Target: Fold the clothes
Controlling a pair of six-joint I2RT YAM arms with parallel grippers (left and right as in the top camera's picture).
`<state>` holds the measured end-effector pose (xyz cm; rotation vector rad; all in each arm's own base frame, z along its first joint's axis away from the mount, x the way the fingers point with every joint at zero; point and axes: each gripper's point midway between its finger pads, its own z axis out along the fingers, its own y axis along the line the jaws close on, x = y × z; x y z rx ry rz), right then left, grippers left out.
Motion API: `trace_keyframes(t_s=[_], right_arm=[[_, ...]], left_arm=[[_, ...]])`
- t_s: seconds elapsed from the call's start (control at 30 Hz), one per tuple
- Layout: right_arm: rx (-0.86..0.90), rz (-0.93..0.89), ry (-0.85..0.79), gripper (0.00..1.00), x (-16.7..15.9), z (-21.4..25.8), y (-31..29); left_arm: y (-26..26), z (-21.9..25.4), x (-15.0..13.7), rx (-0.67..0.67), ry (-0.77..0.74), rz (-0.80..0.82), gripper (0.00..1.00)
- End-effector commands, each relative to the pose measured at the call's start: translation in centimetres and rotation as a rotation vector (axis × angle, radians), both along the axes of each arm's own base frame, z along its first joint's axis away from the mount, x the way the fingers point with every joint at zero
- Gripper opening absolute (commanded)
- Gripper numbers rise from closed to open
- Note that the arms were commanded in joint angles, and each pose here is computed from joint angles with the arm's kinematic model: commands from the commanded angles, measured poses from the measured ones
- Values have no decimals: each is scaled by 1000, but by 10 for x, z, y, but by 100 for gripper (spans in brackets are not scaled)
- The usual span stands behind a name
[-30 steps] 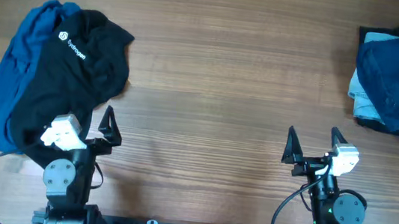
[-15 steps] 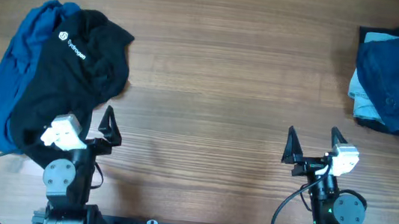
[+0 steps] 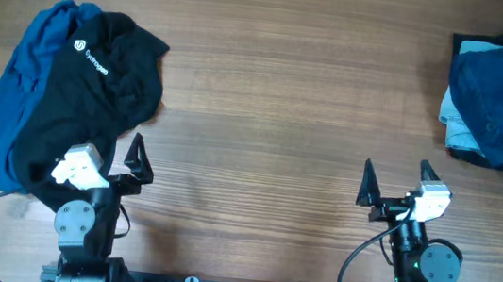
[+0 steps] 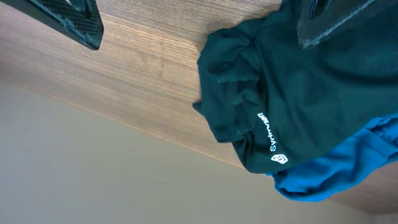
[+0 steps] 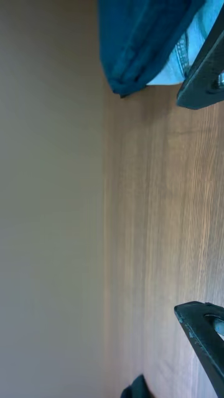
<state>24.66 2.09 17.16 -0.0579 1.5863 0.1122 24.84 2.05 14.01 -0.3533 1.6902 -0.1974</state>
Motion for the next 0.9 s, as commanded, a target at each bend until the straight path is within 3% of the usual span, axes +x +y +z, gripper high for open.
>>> trace_keyframes(t_s=[0.0, 0.6, 0.87], right_arm=[[-33, -21, -18, 100, 0, 4, -4], [-60, -60, -36, 100, 0, 8, -11], [-49, -27, -248, 100, -7, 59, -4]], left_arm=[[0, -2, 0, 21, 7, -1, 100], [0, -2, 0, 21, 7, -1, 100], [-5, -2, 0, 16, 3, -33, 100]])
